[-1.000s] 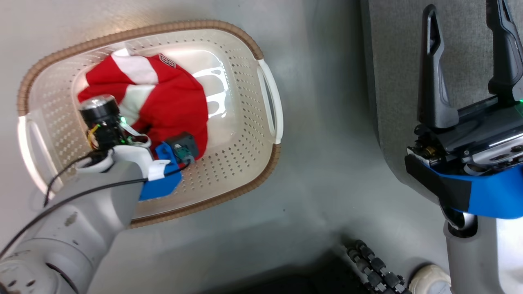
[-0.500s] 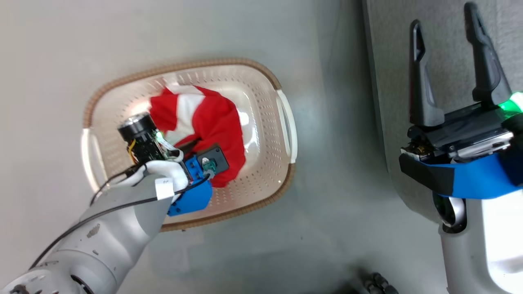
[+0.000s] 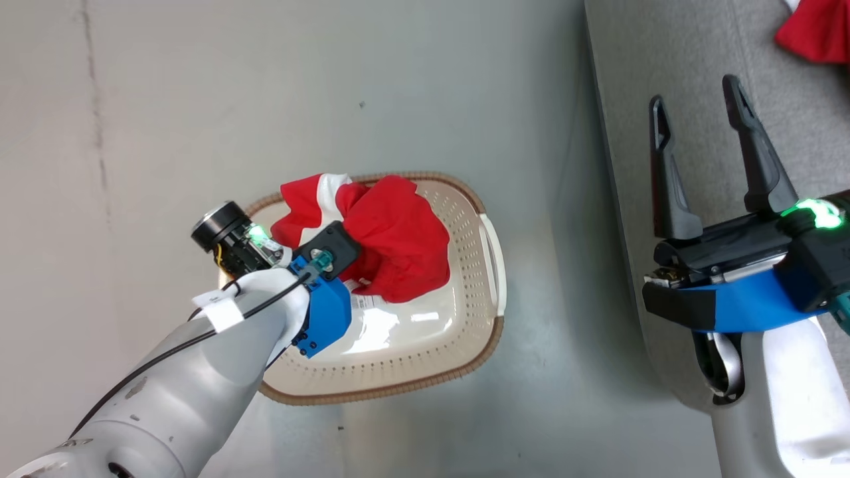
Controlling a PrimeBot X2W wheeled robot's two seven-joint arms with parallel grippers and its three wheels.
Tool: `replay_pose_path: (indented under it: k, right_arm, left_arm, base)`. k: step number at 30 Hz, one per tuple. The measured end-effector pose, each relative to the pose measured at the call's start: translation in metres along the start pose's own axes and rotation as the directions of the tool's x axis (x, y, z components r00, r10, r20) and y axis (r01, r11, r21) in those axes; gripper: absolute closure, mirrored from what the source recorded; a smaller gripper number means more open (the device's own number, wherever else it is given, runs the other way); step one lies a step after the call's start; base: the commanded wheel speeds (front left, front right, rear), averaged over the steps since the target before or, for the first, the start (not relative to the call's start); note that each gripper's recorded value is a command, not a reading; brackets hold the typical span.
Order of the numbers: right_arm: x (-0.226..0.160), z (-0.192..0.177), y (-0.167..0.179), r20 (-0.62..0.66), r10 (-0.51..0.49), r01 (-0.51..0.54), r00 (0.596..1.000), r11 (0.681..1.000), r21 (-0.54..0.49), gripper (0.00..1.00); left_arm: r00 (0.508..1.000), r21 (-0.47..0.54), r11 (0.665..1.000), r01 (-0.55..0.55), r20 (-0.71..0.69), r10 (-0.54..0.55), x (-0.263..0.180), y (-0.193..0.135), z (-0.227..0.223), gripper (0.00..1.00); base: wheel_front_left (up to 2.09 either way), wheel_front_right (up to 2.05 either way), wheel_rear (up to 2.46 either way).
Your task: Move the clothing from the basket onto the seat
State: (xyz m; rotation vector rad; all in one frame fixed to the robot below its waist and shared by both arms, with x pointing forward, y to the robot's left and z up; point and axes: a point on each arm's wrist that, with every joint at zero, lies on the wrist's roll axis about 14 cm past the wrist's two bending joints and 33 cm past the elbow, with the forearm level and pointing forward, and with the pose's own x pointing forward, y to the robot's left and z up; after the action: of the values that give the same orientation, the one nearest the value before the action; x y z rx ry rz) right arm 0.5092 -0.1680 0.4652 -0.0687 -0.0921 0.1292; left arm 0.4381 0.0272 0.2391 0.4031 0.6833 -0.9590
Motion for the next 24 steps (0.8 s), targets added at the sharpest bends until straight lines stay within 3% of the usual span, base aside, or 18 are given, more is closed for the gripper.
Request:
replay_pose_path:
  k: [11,18,24]
  right_arm:
    - [-0.023,0.042,0.007,0.056,0.004,-0.005,0.998,1.0,0.018,0.0]
    - [-0.044,0.069,0.008,0.095,-0.004,0.001,0.995,0.999,0.034,0.0]
    - [-0.061,0.086,0.009,0.124,-0.008,0.003,0.992,0.999,0.042,0.0]
  left_arm:
    - [0.959,-0.106,0.983,-0.15,0.228,0.171,-0.064,0.034,0.074,1.0]
    - [0.884,-0.166,0.963,-0.213,0.387,0.263,-0.109,0.039,0.121,1.0]
    - [0.79,-0.21,0.947,-0.242,0.525,0.318,-0.148,0.038,0.164,1.0]
  base:
    - [0.0,0.0,0.0]
    - [0.0,0.0,0.0]
    - [0.0,0.0,0.0]
